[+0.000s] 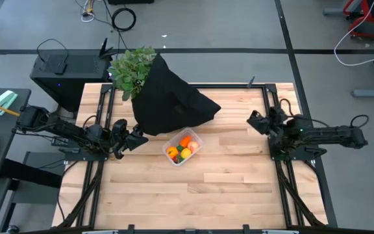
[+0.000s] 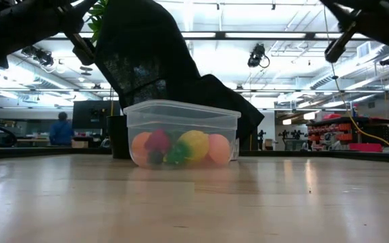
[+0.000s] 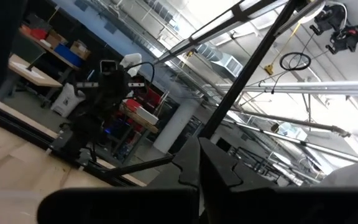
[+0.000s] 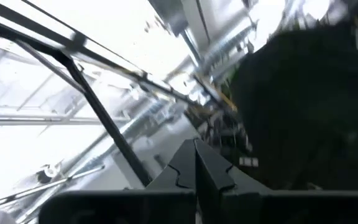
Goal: Pick and placing Produce into tupperware
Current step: Return to Home Position
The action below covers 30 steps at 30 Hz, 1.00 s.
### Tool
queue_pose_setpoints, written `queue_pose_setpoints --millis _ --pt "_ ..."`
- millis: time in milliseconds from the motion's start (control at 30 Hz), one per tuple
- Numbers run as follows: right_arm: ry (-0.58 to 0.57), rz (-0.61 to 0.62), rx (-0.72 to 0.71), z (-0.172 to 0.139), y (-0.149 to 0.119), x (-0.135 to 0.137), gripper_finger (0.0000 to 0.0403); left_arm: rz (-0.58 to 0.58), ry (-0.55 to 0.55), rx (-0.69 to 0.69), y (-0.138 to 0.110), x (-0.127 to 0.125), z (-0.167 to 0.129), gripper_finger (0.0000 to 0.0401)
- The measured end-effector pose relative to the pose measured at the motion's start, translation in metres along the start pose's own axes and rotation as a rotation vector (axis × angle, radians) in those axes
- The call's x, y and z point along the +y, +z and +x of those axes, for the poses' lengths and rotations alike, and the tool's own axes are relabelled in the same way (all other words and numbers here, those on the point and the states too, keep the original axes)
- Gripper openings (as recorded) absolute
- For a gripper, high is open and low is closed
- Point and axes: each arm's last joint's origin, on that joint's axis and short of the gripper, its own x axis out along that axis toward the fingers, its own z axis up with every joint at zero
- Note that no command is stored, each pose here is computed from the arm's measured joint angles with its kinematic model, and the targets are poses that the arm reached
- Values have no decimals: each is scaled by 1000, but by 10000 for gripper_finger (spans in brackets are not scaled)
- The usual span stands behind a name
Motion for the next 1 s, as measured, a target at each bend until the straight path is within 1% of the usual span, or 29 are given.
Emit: queue_pose_setpoints --millis 133,300,533,667,833,900,1000 --pt "44 -82 -72 -6 8 7 0 -9 4 -3 0 0 0 13" --pt "88 -159 -122 -12 14 13 0 -9 20 -16 0 1 0 25" --pt "110 -217 -122 -19 15 16 0 -42 20 -16 1 1 0 9" --pt "132 -247 -103 -19 14 16 0 -90 20 -16 0 1 0 7" --pt "171 -234 -53 -19 12 16 0 -140 24 -18 0 1 0 21" --pt "133 -218 6 -18 7 12 0 -141 27 -20 0 1 0 25" --pt "64 -231 94 -18 -1 4 0 -142 32 -24 1 1 0 23"
